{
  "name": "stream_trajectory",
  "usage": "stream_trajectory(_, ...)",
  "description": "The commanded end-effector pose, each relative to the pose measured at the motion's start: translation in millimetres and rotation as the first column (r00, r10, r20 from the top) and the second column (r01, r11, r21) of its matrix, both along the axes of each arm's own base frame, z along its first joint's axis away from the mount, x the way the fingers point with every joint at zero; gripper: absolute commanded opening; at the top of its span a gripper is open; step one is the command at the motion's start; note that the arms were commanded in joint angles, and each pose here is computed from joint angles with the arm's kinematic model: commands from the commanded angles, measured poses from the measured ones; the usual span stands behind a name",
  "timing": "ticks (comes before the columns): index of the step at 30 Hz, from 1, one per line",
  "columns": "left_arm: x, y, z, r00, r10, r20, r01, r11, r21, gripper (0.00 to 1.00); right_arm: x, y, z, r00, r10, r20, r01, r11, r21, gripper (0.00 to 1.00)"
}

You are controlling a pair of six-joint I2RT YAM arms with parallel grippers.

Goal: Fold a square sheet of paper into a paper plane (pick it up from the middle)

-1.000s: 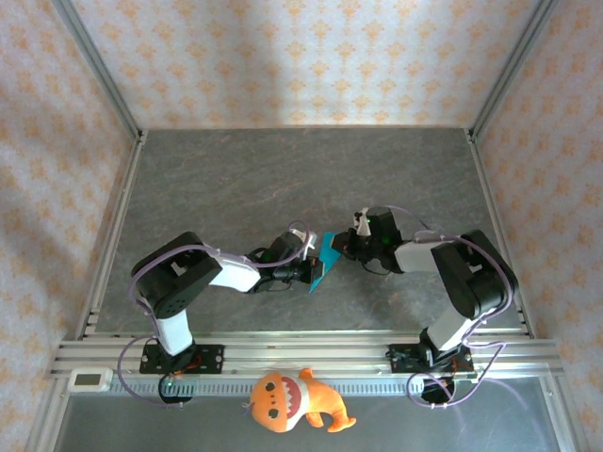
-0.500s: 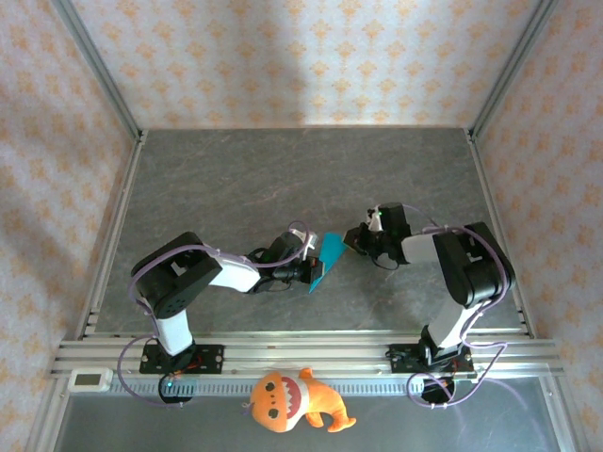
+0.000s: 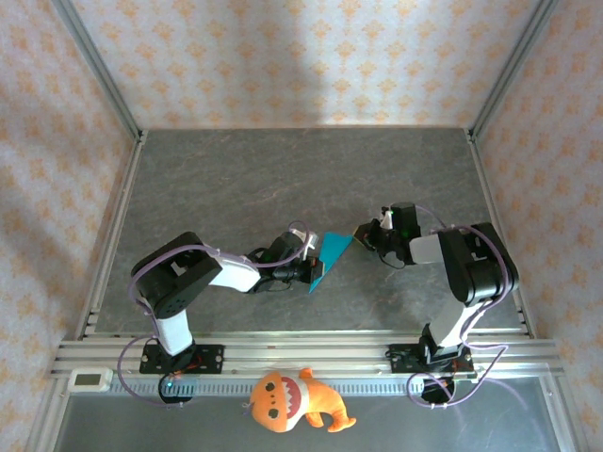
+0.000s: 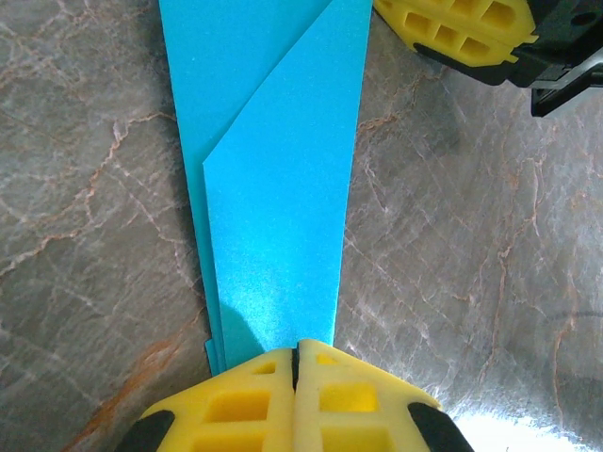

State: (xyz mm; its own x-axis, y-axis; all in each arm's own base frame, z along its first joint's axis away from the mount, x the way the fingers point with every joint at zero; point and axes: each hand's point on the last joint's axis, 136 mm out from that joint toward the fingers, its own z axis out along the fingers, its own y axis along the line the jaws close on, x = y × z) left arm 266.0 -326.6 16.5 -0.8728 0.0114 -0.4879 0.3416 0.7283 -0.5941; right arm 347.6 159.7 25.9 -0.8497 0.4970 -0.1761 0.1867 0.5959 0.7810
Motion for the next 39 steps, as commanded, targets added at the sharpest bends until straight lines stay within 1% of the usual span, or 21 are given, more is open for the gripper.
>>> stream_trajectory(1,-55.7,51.0,-74.5,0.968,0.025,-0.249,0.040,0.966,0.255,0.00,11.7,-9.7,31.3,0.994,-0.048,0.095,0.049,0.999,-0.007,0.07)
stream_trajectory(4,-53.7,49.1,-71.2,0.970,0.025,-0.243,0.038,0.968,0.250,0.00,8.4,-3.6,53.0,0.988,-0.041,0.149,0.038,0.999,0.022,0.07)
stream_trajectory(7,-51.7,46.9,-67.2,0.972,0.024,-0.236,0.035,0.970,0.241,0.00,-0.8,19.4,59.8,0.987,0.019,0.158,-0.027,0.998,0.052,0.07)
stream_trajectory(9,-50.6,45.3,-64.0,0.972,0.022,-0.233,0.034,0.972,0.234,0.00,-7.3,38.7,54.7,0.988,0.071,0.136,-0.080,0.995,0.062,0.07)
stream_trajectory(12,-46.8,41.5,-57.2,0.975,0.021,-0.222,0.029,0.974,0.223,0.00,-14.4,52.9,39.8,0.989,0.110,0.099,-0.116,0.992,0.056,0.06)
stream_trajectory(15,-42.8,37.7,-49.3,0.978,0.019,-0.209,0.026,0.977,0.212,0.00,-18.6,49.2,16.1,0.994,0.103,0.038,-0.103,0.995,0.017,0.00)
stream_trajectory(18,-38.0,31.1,-37.1,0.982,0.006,-0.191,0.030,0.981,0.189,0.00,-25.2,43.3,-8.9,0.993,0.113,-0.027,-0.114,0.993,-0.042,0.00)
stream_trajectory(21,-30.8,22.5,-17.9,0.987,-0.005,-0.158,0.030,0.987,0.160,0.00,-31.4,32.3,-25.0,0.993,0.092,-0.074,-0.100,0.989,-0.111,0.00)
stream_trajectory(23,-23.9,15.1,0.2,0.992,-0.012,-0.125,0.029,0.991,0.131,0.00,-35.2,26.9,-31.7,0.993,0.082,-0.090,-0.094,0.986,-0.140,0.00)
stream_trajectory(27,-5.9,-7.5,40.1,0.998,-0.031,-0.056,0.034,0.998,0.054,0.00,-40.7,27.5,-35.9,0.990,0.096,-0.101,-0.110,0.985,-0.134,0.00)
stream_trajectory(30,4.2,-25.5,56.0,0.998,-0.051,-0.031,0.051,0.999,-0.007,0.00,-42.2,26.0,-37.6,0.990,0.099,-0.104,-0.113,0.983,-0.143,0.00)
stream_trajectory(33,9.1,-40.5,53.2,0.996,-0.080,-0.046,0.079,0.996,-0.033,0.00,-42.2,26.4,-37.2,0.990,0.098,-0.102,-0.112,0.984,-0.139,0.00)
stream_trajectory(39,18.6,-48.9,21.3,0.994,-0.066,-0.090,0.067,0.998,0.009,0.00,-44.3,28.1,-36.4,0.990,0.104,-0.093,-0.115,0.986,-0.123,0.00)
